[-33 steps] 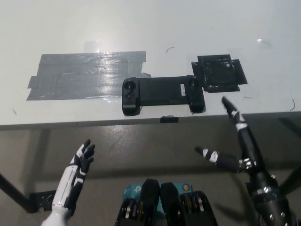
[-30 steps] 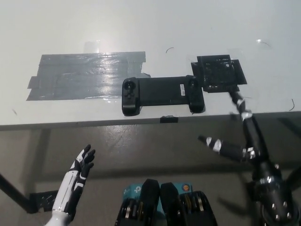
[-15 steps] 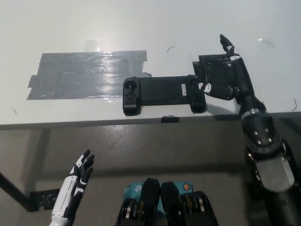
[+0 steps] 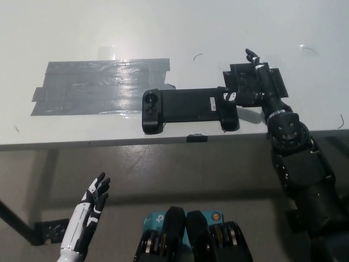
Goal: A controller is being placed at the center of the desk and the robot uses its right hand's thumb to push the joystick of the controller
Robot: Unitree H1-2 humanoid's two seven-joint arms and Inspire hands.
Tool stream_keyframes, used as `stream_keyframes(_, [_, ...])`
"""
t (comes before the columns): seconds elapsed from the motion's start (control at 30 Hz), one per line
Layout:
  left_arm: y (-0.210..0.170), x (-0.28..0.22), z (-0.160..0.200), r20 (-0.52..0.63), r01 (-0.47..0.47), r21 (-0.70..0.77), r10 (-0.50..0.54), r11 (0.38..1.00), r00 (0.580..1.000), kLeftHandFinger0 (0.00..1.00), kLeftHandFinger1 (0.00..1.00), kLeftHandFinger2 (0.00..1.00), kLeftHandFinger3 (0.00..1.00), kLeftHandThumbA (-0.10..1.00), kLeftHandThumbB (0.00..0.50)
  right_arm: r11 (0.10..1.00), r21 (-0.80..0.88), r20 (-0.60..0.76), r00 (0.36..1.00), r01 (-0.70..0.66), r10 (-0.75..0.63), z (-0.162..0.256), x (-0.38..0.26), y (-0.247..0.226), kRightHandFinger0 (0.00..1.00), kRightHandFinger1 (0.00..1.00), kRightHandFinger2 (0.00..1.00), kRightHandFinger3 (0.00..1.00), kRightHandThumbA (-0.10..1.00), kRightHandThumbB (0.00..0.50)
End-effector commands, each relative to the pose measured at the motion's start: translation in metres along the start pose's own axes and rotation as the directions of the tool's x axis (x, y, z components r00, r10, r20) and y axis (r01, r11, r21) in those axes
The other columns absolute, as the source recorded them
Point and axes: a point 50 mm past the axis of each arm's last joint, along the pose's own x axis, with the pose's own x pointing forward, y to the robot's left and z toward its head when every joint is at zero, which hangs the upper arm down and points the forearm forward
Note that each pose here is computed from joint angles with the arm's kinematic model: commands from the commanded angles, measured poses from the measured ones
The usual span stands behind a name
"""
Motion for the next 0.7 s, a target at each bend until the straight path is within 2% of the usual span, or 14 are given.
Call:
stream_keyframes(0.0, [0.001, 0.004, 0.011, 0.064, -0.005, 0.008, 0.004, 1.000, 0.998, 1.00, 1.00, 1.00, 1.00, 0.94, 0.025, 0.998, 0.025, 0.089, 0.995, 0.050, -0.052, 0.033, 0.015, -0.002, 1.00, 1.00, 1.00, 1.00, 1.00, 0.321])
stream_keyframes(0.1, [0.002, 0.005, 0.011, 0.069, -0.004, 0.010, 0.003, 1.000, 0.998, 1.00, 1.00, 1.00, 1.00, 0.94, 0.030, 0.998, 0.039, 0.086, 0.995, 0.051, -0.054, 0.029, 0.016, -0.002, 1.00, 1.00, 1.00, 1.00, 1.00, 0.315])
stream_keyframes(0.13, [0.002, 0.006, 0.011, 0.069, -0.004, 0.007, 0.004, 1.000, 0.998, 1.00, 1.00, 1.00, 1.00, 0.93, 0.032, 0.998, 0.020, 0.084, 0.995, 0.054, -0.056, 0.027, 0.016, -0.003, 1.00, 1.00, 1.00, 1.00, 1.00, 0.299])
stream_keyframes(0.17, [0.002, 0.007, 0.012, 0.068, -0.004, 0.009, 0.004, 1.000, 0.998, 1.00, 1.00, 1.00, 1.00, 0.93, 0.035, 0.998, 0.010, 0.081, 0.995, 0.060, -0.060, 0.027, 0.017, -0.004, 1.00, 1.00, 1.00, 1.00, 1.00, 0.262])
stream_keyframes(0.2, [0.002, 0.007, 0.012, 0.068, -0.004, 0.008, 0.004, 1.000, 0.998, 1.00, 1.00, 1.00, 1.00, 0.94, 0.036, 0.998, 0.002, 0.073, 0.995, 0.068, -0.068, 0.027, 0.017, -0.005, 1.00, 1.00, 1.00, 1.00, 0.91, 0.151])
stream_keyframes(0.23, [0.002, 0.008, 0.012, 0.068, -0.005, 0.005, 0.005, 1.000, 0.998, 1.00, 1.00, 1.00, 1.00, 0.94, 0.039, 0.997, -0.009, 0.076, 0.994, 0.077, -0.076, 0.028, 0.018, -0.006, 1.00, 1.00, 1.00, 1.00, 0.52, 0.055])
stream_keyframes(0.27, [0.002, 0.008, 0.012, 0.068, -0.005, 0.006, 0.005, 1.000, 0.998, 1.00, 1.00, 1.00, 1.00, 0.94, 0.041, 0.996, -0.013, 0.080, 0.993, 0.083, -0.082, 0.028, 0.017, -0.006, 1.00, 1.00, 1.00, 1.00, 0.16, 0.005])
stream_keyframes(0.3, [0.002, 0.007, 0.012, 0.070, -0.006, 0.010, 0.005, 1.000, 0.998, 1.00, 1.00, 1.00, 1.00, 0.94, 0.041, 0.996, -0.015, 0.083, 0.993, 0.088, -0.086, 0.027, 0.017, -0.006, 1.00, 1.00, 1.00, 1.00, -0.06, 0.000])
stream_keyframes(0.33, [0.002, 0.008, 0.012, 0.076, -0.005, 0.015, 0.004, 1.000, 0.997, 1.00, 1.00, 1.00, 1.00, 0.95, 0.039, 0.994, -0.004, 0.098, 0.990, 0.107, -0.106, 0.025, 0.016, -0.007, 1.00, 1.00, 1.00, 1.00, -0.10, 0.000])
stream_keyframes(0.67, [0.003, 0.011, 0.013, 0.081, -0.004, 0.015, 0.003, 1.000, 0.997, 1.00, 1.00, 1.00, 1.00, 0.97, 0.046, 0.985, 0.081, 0.192, 0.968, 0.150, -0.163, 0.029, 0.014, -0.016, 1.00, 1.00, 1.00, 1.00, -0.10, 0.000])
